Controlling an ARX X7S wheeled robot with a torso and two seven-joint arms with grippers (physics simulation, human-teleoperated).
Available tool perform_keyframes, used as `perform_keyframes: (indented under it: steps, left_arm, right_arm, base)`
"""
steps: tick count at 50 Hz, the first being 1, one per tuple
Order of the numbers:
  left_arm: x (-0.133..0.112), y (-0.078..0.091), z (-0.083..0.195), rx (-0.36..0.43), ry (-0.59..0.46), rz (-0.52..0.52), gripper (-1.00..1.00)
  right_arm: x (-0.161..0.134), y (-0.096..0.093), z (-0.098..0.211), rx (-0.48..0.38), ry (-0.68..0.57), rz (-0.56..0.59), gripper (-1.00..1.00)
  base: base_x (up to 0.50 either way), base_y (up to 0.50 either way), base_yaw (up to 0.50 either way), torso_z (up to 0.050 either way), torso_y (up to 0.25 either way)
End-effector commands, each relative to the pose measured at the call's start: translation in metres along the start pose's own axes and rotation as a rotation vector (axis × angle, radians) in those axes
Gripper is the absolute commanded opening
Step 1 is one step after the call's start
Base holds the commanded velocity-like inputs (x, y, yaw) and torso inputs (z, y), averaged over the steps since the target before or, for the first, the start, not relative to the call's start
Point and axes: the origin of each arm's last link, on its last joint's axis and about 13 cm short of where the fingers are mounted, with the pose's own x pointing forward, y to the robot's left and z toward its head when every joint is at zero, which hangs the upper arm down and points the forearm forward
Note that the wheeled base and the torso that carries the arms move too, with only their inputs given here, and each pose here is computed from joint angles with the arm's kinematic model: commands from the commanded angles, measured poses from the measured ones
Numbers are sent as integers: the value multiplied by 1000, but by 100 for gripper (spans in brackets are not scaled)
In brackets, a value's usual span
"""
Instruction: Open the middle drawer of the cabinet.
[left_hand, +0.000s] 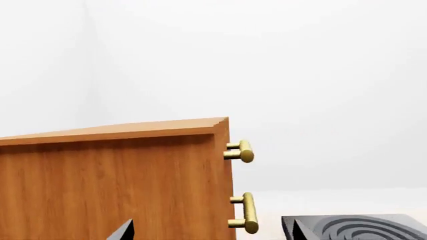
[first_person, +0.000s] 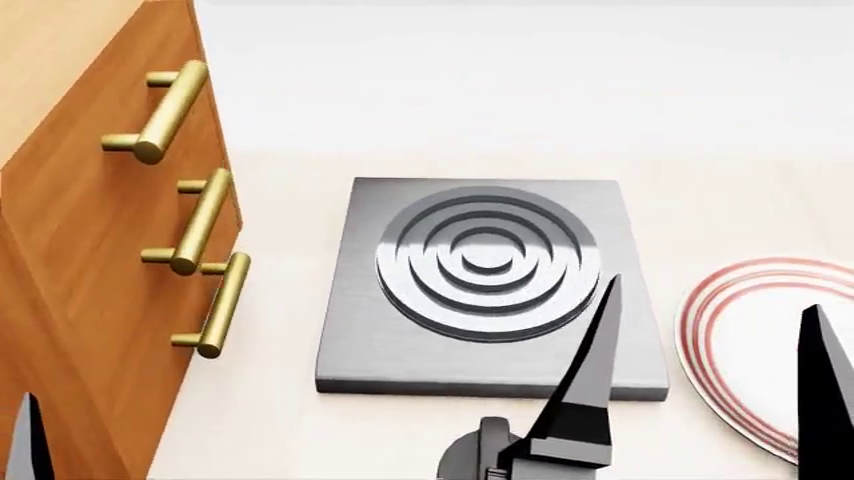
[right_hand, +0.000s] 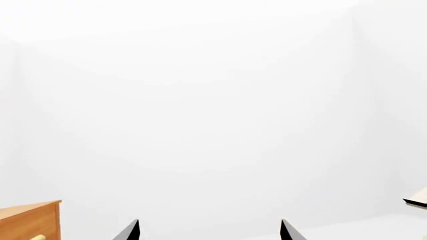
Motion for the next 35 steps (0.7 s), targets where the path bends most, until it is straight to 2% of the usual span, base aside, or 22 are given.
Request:
perform_keyframes:
  steps: [1, 8, 10, 11, 12, 14, 15, 16, 25, 28, 29, 30, 35]
  left_arm:
    - [0, 0, 0, -3, 1, -1, 100]
    - [1, -2, 1, -9, -7, -11, 100]
    - [4, -1, 8, 19, -41, -11, 100]
    - [11, 0, 16, 78, -74, -3, 100]
    - [16, -1, 18, 79, -82, -9, 100]
    - [32, -3, 24, 136, -109, -17, 100]
    - [37, -8, 29, 121, -131, 7, 100]
    - [39, -7, 33, 159, -140, -20, 100]
    - [38, -5, 32, 140, -138, -23, 100]
    - [40, -5, 33, 147, -138, -20, 100]
    - [43, -6, 36, 179, -144, -20, 100]
    - [46, -8, 37, 166, -147, -28, 100]
    - [67, -17, 52, 340, -162, -43, 100]
  right_arm:
    - [-1, 1, 1, 1, -8, 5, 100]
    - [0, 0, -1, -5, -3, 1, 100]
    - [1, 1, -2, -4, -2, 5, 100]
    - [1, 1, -4, -5, 4, 9, 100]
    - [1, 1, -4, -2, 6, 10, 100]
    - [0, 2, -5, 1, 11, 19, 100]
    - [1, 3, -4, 1, 11, 22, 100]
    - [1, 3, -4, 0, 12, 21, 100]
    - [1, 2, -5, -1, 14, 19, 100]
    - [1, 3, -6, -5, 17, 23, 100]
    - [1, 3, -7, -5, 20, 25, 100]
    - [1, 4, -7, -6, 20, 26, 100]
    - [1, 3, -6, -6, 21, 31, 100]
  base:
    - [0, 0, 0, 0, 0]
    - [0, 0, 0, 0, 0]
    - [0, 0, 0, 0, 0]
    - [0, 0, 0, 0, 0]
    - [0, 0, 0, 0, 0]
    - [0, 0, 0, 0, 0]
    - [0, 0, 0, 0, 0]
    - [0, 0, 0, 0, 0]
    - [0, 0, 0, 0, 0]
    - [0, 0, 0, 0, 0]
    - [0, 0, 0, 0, 0]
    - [0, 0, 0, 0, 0]
    - [0, 0, 0, 0, 0]
